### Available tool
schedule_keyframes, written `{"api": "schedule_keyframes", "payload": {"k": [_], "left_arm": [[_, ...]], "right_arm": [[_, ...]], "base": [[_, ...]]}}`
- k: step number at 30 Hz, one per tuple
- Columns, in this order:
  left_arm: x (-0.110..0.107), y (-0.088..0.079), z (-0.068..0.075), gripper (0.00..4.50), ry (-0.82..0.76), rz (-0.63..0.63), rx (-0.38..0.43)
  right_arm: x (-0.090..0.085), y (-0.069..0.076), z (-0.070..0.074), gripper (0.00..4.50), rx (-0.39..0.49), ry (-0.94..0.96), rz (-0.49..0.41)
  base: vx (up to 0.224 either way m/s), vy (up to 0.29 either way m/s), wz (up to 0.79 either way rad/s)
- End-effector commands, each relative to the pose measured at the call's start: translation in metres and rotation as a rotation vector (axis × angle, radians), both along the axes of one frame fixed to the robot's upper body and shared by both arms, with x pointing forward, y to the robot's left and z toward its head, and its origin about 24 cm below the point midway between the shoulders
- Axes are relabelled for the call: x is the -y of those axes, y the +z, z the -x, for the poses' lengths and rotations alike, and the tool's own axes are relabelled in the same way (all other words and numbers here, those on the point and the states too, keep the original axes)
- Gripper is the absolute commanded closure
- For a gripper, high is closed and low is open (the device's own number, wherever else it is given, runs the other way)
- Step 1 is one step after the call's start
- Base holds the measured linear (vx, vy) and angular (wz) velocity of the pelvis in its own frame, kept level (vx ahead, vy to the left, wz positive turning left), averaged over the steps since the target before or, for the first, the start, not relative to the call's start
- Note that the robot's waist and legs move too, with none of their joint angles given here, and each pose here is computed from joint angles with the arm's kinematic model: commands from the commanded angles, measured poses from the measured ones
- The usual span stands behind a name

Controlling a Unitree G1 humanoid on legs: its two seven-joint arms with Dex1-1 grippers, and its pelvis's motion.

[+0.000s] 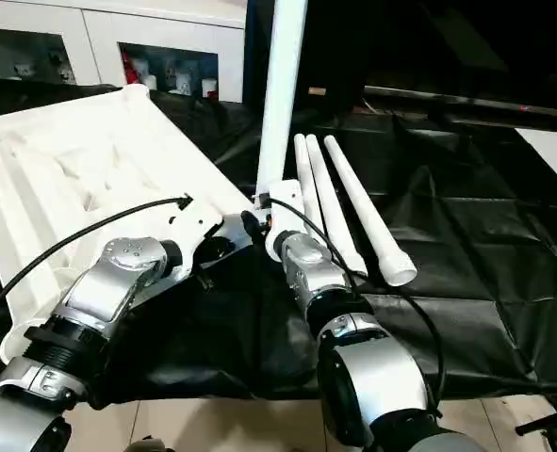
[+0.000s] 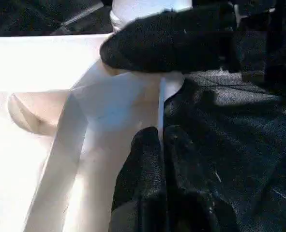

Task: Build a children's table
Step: Rotate leg to tighten

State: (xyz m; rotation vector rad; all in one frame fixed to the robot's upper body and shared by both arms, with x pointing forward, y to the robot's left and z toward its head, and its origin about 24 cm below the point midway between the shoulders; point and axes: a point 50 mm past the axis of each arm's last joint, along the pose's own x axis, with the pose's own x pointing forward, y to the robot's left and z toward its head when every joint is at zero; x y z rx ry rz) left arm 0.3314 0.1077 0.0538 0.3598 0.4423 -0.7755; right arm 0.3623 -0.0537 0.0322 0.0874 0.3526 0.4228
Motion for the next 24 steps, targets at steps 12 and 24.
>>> {"api": "schedule_keyframes", "payload": {"k": [12,24], "left_arm": [[-0.023,-0.009,0.024,4.5,-0.235,0.018,-0.081],[-0.042,0.0,0.048,4.5,-0.477,0.047,-0.19]], "right_arm": [[0.027,-0.002,0.014,0.68,0.09,0.497,0.044],[0.067,0.003,0.029,0.68,0.061,0.809,0.114]], "base": [[0.0,0.0,0.0],[0.0,0.0,0.0]]}}
